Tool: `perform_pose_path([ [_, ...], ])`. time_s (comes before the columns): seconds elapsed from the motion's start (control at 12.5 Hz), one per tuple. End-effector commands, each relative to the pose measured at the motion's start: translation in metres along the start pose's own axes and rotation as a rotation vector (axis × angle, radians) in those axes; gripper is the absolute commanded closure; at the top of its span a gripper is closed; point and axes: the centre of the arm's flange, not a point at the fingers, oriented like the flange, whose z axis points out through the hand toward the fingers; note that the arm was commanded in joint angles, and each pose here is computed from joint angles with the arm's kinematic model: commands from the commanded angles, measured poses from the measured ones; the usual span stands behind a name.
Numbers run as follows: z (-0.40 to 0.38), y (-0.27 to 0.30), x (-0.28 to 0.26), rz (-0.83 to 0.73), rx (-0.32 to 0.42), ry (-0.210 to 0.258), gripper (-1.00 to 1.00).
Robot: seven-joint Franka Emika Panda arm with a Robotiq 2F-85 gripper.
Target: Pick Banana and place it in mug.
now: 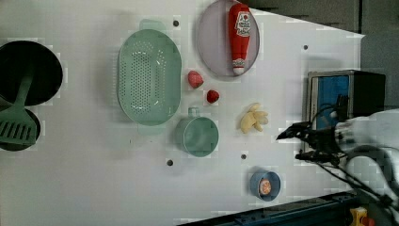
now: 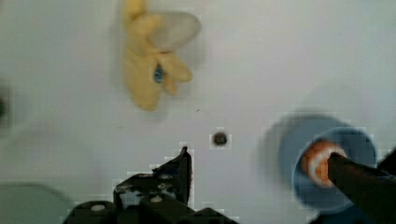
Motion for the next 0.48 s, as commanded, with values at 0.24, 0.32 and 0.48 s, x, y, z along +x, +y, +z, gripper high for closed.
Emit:
perform_pose_path([
  [0.24,-0.004,-0.008,0.023,-0.386,0.08,0.131,-1.0],
  [0.32,0.01,-0.01,0.031,-0.45,0.076,0.137,-1.0],
  [0.48,0.036,-0.016,0.044,-0.505,0.086,0.179,-1.0],
])
